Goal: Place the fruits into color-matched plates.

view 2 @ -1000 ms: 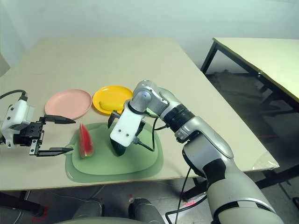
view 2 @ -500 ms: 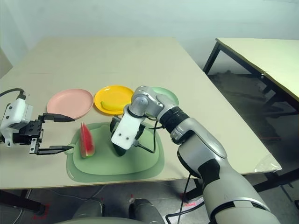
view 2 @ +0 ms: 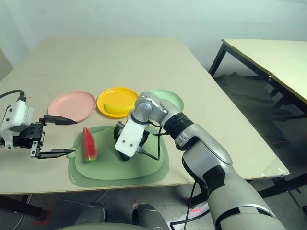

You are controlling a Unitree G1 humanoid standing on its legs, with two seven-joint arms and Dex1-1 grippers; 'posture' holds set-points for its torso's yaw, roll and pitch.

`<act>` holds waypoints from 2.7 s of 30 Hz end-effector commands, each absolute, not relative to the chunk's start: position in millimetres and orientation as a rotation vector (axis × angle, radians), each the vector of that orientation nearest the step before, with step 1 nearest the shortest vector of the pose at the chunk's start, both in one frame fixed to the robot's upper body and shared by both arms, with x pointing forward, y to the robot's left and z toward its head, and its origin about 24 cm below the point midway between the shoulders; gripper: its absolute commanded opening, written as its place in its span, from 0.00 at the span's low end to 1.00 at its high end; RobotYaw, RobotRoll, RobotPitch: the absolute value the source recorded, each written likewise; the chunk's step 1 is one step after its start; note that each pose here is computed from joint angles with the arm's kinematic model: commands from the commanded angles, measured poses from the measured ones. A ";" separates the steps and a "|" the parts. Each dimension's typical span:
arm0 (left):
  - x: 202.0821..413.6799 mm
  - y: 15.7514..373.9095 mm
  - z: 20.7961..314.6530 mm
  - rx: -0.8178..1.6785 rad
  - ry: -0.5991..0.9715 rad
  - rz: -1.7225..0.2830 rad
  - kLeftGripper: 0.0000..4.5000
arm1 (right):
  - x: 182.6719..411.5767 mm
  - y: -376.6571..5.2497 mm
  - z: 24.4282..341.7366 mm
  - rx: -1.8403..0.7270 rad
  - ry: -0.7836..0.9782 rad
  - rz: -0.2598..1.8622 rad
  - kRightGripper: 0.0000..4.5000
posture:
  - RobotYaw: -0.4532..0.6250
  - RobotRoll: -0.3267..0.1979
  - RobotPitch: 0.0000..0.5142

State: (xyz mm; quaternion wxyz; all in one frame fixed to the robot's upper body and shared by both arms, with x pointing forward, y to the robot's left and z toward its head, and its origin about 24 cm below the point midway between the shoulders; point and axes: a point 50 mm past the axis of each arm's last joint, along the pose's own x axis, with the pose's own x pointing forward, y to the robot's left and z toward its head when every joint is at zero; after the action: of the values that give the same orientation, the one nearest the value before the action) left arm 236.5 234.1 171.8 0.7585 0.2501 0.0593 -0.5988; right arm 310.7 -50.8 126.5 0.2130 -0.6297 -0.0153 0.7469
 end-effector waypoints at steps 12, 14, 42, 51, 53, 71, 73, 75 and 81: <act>238.0 233.3 171.6 0.561 0.143 -1.312 1.00 | 308.1 -53.4 125.9 -1.721 -0.015 2.081 0.69 | 0.58 0.62 0.00; 238.0 233.1 171.2 0.561 0.143 -1.314 1.00 | 308.0 -53.5 126.1 -1.718 -0.012 2.081 0.69 | 0.58 0.62 0.00; 254.7 227.8 167.7 0.506 0.104 -1.199 1.00 | 365.6 -86.4 194.0 -1.652 0.206 1.679 0.69 | 0.54 0.62 0.00; 269.7 206.4 172.7 0.367 0.051 -1.039 1.00 | 393.4 -117.8 209.9 -1.570 0.367 1.320 0.69 | 0.54 0.62 0.00; 274.2 198.2 174.9 0.330 0.033 -1.015 1.00 | 397.8 -129.0 206.6 -1.570 0.423 1.237 0.69 | 0.54 0.62 0.00; 273.8 195.5 168.2 0.351 0.062 -0.966 1.00 | 405.6 -168.4 159.8 -1.592 0.628 0.939 0.69 | 0.57 0.62 0.00; 273.3 197.1 168.2 0.339 0.059 -0.957 1.00 | 404.6 -169.3 154.3 -1.597 0.645 0.942 0.69 | 0.58 0.62 0.00; 272.7 198.3 168.0 0.340 0.061 -0.953 1.00 | 404.0 -169.6 151.2 -1.600 0.654 0.944 0.69 | 0.58 0.62 0.00; 272.5 201.5 168.2 0.358 0.066 -0.939 1.00 | 403.2 -166.9 145.1 -1.593 0.660 0.951 0.69 | 0.59 0.62 0.00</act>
State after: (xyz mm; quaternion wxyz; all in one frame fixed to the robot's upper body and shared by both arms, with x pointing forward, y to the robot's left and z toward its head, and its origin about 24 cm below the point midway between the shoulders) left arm 273.7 198.4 166.9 0.8739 0.1645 0.0326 -0.4564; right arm 404.4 -165.3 151.0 0.5535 -0.6766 0.2718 0.4025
